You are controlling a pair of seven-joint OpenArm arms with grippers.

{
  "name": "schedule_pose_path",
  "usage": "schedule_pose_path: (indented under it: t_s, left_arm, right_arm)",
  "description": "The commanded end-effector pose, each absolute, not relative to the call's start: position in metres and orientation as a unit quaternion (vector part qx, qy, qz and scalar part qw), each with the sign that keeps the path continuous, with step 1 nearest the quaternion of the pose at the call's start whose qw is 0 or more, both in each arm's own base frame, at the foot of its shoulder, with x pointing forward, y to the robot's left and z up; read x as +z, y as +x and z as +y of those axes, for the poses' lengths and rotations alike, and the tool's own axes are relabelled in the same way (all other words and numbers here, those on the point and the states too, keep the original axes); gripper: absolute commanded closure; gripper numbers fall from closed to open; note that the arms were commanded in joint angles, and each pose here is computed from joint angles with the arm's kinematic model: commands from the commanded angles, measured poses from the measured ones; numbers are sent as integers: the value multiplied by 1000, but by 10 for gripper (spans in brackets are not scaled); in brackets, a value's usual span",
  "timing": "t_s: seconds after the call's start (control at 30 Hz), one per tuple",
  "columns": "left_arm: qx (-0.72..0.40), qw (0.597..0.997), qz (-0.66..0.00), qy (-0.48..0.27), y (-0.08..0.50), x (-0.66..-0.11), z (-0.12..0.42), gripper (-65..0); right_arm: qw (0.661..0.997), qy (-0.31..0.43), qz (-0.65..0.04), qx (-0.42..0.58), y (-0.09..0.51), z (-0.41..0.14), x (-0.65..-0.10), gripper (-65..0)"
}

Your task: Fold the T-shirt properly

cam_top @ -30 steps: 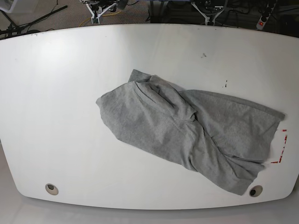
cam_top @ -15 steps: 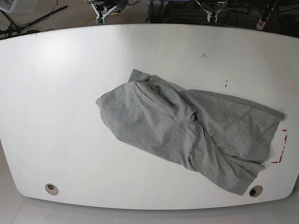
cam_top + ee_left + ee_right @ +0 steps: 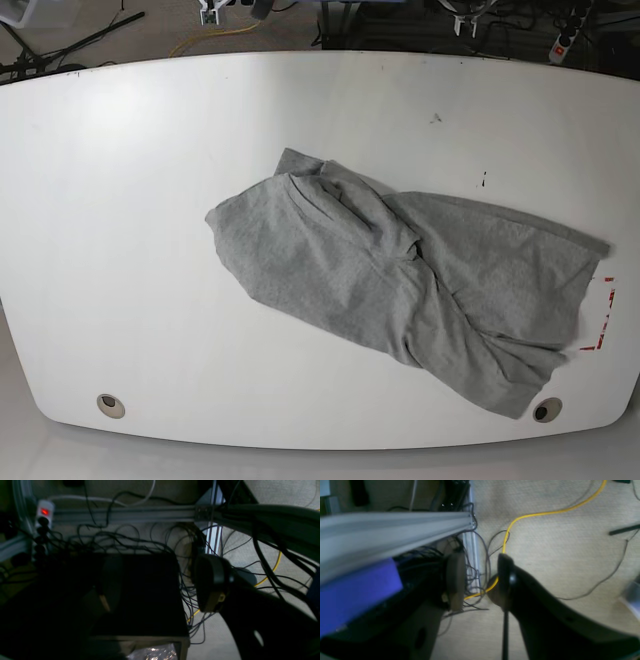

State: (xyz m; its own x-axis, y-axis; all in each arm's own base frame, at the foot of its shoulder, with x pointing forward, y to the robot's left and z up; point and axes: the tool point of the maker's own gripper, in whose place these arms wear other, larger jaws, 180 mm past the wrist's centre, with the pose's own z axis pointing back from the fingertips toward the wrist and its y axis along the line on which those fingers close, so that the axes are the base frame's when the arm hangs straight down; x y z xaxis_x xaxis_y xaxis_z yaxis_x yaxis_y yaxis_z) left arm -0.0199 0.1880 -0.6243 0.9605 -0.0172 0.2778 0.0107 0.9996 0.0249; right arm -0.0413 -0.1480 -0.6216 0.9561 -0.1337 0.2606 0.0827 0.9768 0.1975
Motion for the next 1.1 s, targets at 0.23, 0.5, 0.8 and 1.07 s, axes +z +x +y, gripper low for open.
schedule_pose_path:
  t_s: [0.23, 0.5, 0.8, 1.07]
  left_arm:
    - [-26, 975, -216, 35, -33, -556, 203, -404]
    - [-37, 961, -273, 35, -26, -493, 201, -404]
    - [15, 943, -332, 35, -15, -421, 219, -404]
    - [41, 917, -392, 63, 11, -365, 247, -404]
  right_arm:
    - [979, 85, -180, -33, -56, -151, -584, -201]
    - [966, 105, -232, -52, -51, -150, -537, -201]
    - [956, 140, -255, -31, -38, -153, -468, -201]
    - [942, 152, -298, -7, -22, -142, -414, -201]
